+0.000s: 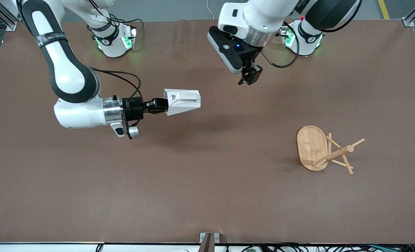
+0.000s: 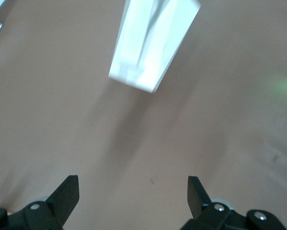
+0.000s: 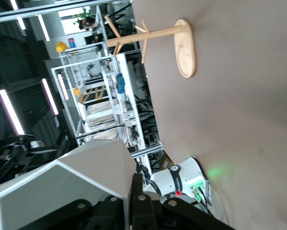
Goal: Hang cup on rack
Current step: 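Carry the cup toward center while the left gripper reaches for it, then grasp the cup with the left gripper and open the right gripper, then carry the cup to the rack while the right gripper withdraws, then lower the cup with the left gripper onto a rack peg, then open the left gripper to release the cup on the peg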
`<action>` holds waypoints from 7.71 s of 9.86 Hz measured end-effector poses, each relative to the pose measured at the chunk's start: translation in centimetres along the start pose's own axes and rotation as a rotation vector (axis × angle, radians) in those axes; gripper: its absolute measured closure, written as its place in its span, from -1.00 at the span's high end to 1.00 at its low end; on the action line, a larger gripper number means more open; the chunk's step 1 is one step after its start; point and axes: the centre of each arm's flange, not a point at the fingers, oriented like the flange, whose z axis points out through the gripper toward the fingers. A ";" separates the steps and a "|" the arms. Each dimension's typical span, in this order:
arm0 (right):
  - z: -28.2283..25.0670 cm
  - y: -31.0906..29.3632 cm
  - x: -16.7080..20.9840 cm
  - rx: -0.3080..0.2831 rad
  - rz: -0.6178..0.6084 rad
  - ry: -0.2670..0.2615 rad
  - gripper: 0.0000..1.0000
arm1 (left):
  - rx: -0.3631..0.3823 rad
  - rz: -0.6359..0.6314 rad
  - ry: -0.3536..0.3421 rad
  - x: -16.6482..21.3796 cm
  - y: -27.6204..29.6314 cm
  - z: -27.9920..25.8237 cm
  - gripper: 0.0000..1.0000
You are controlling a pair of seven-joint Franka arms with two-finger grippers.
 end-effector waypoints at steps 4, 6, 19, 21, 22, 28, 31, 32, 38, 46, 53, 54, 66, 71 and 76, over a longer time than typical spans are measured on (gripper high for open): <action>2.6 3.0 -0.3 0.058 0.003 -0.031 -0.92 | -0.023 0.097 0.039 2.5 3.0 1.8 1.00; 2.7 2.9 -0.4 0.059 0.000 -0.033 -0.92 | -0.033 0.164 0.040 3.0 1.7 3.8 1.00; 5.3 1.5 -2.2 0.083 -0.007 -0.054 -0.92 | -0.086 0.241 -0.041 3.0 -0.5 9.7 0.74; 5.4 1.5 -2.3 0.082 -0.007 -0.057 -0.92 | -0.088 0.243 -0.061 2.7 -0.5 9.8 0.42; 5.5 1.5 -2.4 0.081 -0.008 -0.058 -0.92 | -0.089 0.243 -0.064 2.6 -0.5 9.7 0.42; 4.6 -0.2 -2.3 0.094 -0.026 -0.032 -0.17 | -0.073 0.222 -0.052 2.2 -1.8 8.4 0.42; 1.5 -0.5 -1.5 0.074 -0.044 0.015 0.73 | -0.058 0.136 -0.063 2.0 -2.1 8.4 0.42; -0.4 -0.5 -1.0 0.033 -0.055 0.036 1.00 | -0.038 0.085 -0.072 2.0 -2.3 8.4 0.42; -19.3 2.4 1.3 -0.497 0.033 0.177 1.00 | 0.050 -0.295 -0.104 -0.3 -8.0 7.1 0.42; -32.6 -9.0 -4.6 -1.341 -0.060 0.283 1.00 | 0.028 -0.721 -0.097 -9.6 -21.0 5.1 0.42; -36.8 -18.8 -11.7 -1.324 0.184 0.423 1.00 | 0.059 -0.845 -0.095 -22.2 -27.1 11.0 0.42; -38.6 -19.2 -12.7 -1.320 0.207 0.435 1.00 | 0.056 -0.826 -0.104 -23.0 -27.4 11.4 0.42; -40.1 -19.2 -13.7 -1.319 0.219 0.420 1.00 | 0.065 -0.697 -0.123 -29.9 -31.8 10.6 0.42; -39.4 -19.9 -13.7 -1.323 0.192 0.426 1.00 | 0.086 -0.689 -0.105 -31.4 -33.7 11.9 0.44; -39.6 -19.9 -13.6 -1.328 0.166 0.419 1.00 | 0.129 -0.750 -0.042 -30.6 -35.1 7.8 1.00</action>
